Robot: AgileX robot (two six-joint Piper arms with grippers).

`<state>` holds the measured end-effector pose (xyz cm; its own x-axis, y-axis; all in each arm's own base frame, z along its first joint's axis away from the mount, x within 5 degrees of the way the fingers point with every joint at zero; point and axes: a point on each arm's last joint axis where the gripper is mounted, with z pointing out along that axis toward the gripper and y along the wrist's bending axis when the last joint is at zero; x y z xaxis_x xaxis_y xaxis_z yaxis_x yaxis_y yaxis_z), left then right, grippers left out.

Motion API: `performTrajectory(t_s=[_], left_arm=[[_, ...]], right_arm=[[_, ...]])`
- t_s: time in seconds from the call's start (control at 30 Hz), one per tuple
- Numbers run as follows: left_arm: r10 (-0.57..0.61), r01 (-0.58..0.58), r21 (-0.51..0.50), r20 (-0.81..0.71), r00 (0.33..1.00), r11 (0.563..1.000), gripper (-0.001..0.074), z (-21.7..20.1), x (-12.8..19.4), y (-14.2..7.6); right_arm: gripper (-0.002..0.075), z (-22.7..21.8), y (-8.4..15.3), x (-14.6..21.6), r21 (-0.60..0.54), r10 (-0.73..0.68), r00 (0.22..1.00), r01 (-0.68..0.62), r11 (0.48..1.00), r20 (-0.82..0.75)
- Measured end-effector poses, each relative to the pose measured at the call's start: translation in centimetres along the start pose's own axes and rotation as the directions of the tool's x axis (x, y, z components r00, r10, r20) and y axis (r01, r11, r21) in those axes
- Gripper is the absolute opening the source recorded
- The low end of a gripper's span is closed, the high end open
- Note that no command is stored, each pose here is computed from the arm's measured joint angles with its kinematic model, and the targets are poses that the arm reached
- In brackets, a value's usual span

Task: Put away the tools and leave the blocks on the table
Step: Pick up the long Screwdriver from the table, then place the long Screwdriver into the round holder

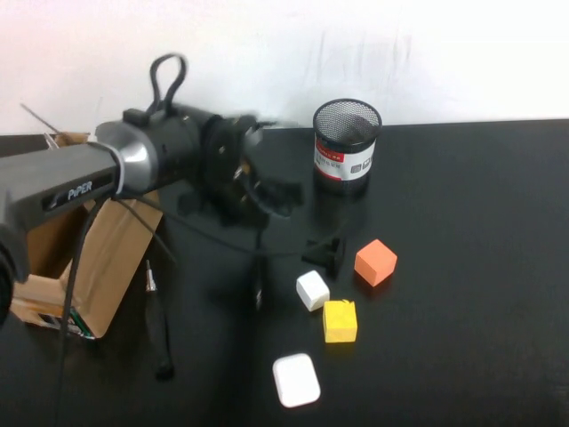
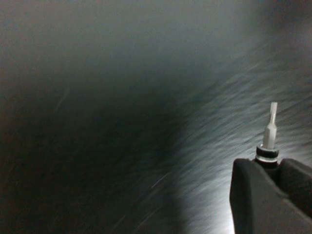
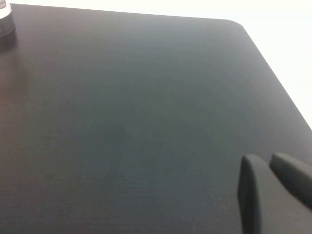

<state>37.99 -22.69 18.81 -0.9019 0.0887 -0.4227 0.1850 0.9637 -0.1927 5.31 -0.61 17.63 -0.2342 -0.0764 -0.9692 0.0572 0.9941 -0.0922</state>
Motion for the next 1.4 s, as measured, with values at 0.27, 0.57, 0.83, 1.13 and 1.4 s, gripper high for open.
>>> performTrajectory(t_s=[0.27,0.57,0.83,1.13,1.4], left_arm=[[0.175,-0.258,0.101,0.502,0.847,0.961,0.0055,-8.3,-4.7,-6.2],[0.23,-0.437,0.079,0.76,0.608,0.896,0.0053,-8.4,-6.4,-8.1],[0.252,-0.542,0.042,0.853,0.457,0.839,0.0052,-4.4,-6.5,-8.7],[0.179,-0.462,0.083,0.851,0.494,0.883,0.0083,-1.3,-7.2,-6.4],[0.189,-0.457,0.079,0.838,0.512,0.886,0.0185,-1.3,-7.1,-6.3]], right_arm=[[-0.0003,0.0,0.0,0.0,0.0,0.0,1.0,0.0,1.0,0.0],[-0.0003,0.0,0.0,0.0,0.001,-0.002,1.0,0.002,1.0,0.0],[-0.0003,0.0,0.0,0.0,0.001,-0.002,1.0,0.002,1.0,0.0],[-0.0003,0.0,0.0,0.0,0.001,-0.002,1.0,0.002,1.0,0.0],[-0.0003,0.0,0.0,0.0,0.001,-0.002,1.0,0.002,1.0,0.0]])
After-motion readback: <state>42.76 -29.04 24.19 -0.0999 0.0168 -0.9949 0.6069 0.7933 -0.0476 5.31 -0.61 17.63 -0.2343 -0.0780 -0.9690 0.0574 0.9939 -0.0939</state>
